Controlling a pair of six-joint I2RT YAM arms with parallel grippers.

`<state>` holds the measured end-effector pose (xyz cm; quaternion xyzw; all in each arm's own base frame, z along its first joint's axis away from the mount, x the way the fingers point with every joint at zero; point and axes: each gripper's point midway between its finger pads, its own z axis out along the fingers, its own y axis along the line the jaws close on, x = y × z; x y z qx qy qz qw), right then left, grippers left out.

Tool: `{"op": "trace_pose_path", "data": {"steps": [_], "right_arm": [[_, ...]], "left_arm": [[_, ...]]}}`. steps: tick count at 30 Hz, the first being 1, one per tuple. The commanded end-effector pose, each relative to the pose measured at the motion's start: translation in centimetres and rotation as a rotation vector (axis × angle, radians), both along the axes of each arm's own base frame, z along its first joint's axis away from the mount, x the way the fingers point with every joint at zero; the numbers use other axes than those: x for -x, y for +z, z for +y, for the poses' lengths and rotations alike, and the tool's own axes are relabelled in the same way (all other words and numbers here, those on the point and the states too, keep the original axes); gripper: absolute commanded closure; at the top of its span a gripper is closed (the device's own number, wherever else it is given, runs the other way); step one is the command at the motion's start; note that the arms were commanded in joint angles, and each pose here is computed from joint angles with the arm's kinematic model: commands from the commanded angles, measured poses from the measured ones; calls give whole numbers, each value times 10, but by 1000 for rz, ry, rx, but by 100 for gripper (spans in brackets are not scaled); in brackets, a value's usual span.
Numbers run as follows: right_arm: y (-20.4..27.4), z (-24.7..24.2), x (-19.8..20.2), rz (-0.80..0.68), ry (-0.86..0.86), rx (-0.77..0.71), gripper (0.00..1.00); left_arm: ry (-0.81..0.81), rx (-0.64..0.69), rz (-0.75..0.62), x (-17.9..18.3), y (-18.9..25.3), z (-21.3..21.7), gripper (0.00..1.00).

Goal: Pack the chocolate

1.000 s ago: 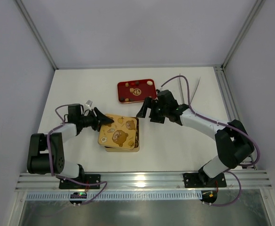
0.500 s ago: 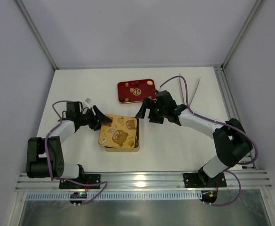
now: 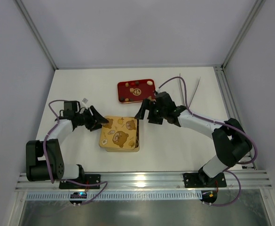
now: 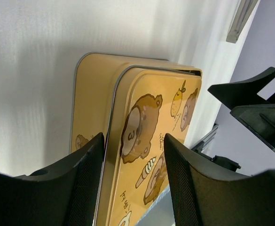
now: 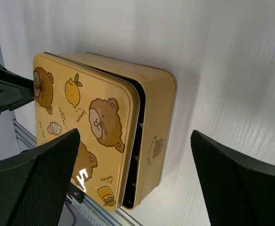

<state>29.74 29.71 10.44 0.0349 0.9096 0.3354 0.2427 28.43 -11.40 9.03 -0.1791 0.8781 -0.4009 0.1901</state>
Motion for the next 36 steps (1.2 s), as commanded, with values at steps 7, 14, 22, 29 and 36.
{"op": "trace_pose_path", "data": {"steps": [7, 14, 22, 29, 36], "right_arm": [[7, 12, -3, -42, 12, -25, 0], [4, 16, -1, -35, 16, -31, 0], [-4, 22, 1, -19, 30, -19, 1], [-7, 25, 4, -24, 41, -3, 1], [-13, 28, 6, -22, 52, 18, 4]], "left_arm": [[30, -83, -13, -7, 3, 13, 48], [43, -95, -3, -3, 2, 15, 48], [56, -138, 29, 0, -3, 21, 48], [58, -144, 35, 5, 3, 21, 48], [52, -201, 85, 18, -4, 20, 48]]}}
